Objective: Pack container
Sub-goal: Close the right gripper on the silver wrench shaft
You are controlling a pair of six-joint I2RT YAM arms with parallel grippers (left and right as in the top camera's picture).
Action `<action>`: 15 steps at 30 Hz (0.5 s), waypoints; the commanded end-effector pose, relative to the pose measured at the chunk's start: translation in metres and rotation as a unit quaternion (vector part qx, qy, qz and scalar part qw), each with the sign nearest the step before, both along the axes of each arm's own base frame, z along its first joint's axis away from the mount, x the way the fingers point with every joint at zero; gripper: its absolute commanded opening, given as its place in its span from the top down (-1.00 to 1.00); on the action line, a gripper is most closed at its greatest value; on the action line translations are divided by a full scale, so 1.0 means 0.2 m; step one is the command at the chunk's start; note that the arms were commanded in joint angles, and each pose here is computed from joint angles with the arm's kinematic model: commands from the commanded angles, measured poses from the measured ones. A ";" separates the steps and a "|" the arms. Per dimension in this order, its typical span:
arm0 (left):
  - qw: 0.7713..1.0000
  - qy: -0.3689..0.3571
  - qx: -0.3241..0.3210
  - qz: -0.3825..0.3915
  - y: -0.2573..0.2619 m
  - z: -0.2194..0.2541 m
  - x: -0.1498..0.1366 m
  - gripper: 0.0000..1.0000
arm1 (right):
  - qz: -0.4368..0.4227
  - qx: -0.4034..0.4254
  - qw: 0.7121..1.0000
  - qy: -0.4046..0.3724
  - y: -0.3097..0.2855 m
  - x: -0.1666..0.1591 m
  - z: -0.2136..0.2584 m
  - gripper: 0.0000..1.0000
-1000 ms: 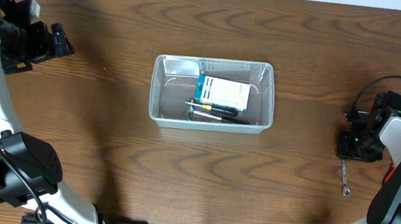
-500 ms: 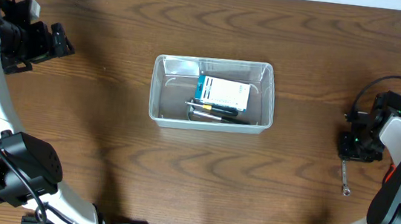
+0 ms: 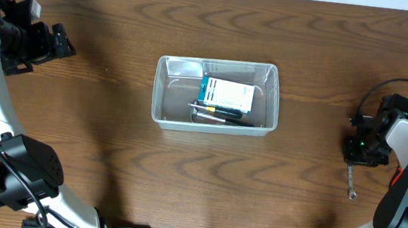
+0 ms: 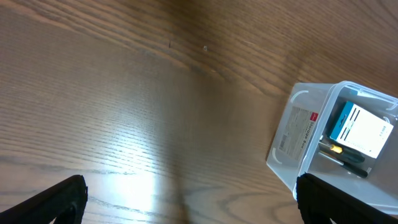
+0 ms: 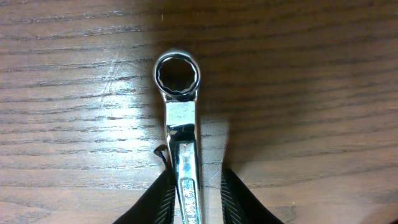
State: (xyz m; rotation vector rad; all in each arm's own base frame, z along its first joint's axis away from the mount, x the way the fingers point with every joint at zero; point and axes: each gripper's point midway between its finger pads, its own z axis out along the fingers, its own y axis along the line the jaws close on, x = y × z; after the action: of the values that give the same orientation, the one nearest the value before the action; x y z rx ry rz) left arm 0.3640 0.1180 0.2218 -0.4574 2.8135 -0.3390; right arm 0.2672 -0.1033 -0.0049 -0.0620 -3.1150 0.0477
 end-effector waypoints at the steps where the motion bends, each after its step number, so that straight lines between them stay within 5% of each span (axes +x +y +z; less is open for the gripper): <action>1: 1.000 0.006 0.002 -0.002 0.01 -0.02 0.00 -0.96 | 0.004 0.007 1.000 0.006 0.01 -0.02 -0.02 0.53; 15: 1.000 0.006 0.002 -0.002 0.01 -0.02 0.00 -0.96 | 0.003 0.007 1.000 0.007 0.01 -0.02 -0.02 0.61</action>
State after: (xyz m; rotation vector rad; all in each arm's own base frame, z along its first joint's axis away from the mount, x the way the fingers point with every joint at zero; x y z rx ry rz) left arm 0.3640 0.1181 0.2217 -0.4575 2.8139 -0.3392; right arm 0.2669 -0.1031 -0.0050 -0.0602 -3.1142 0.0459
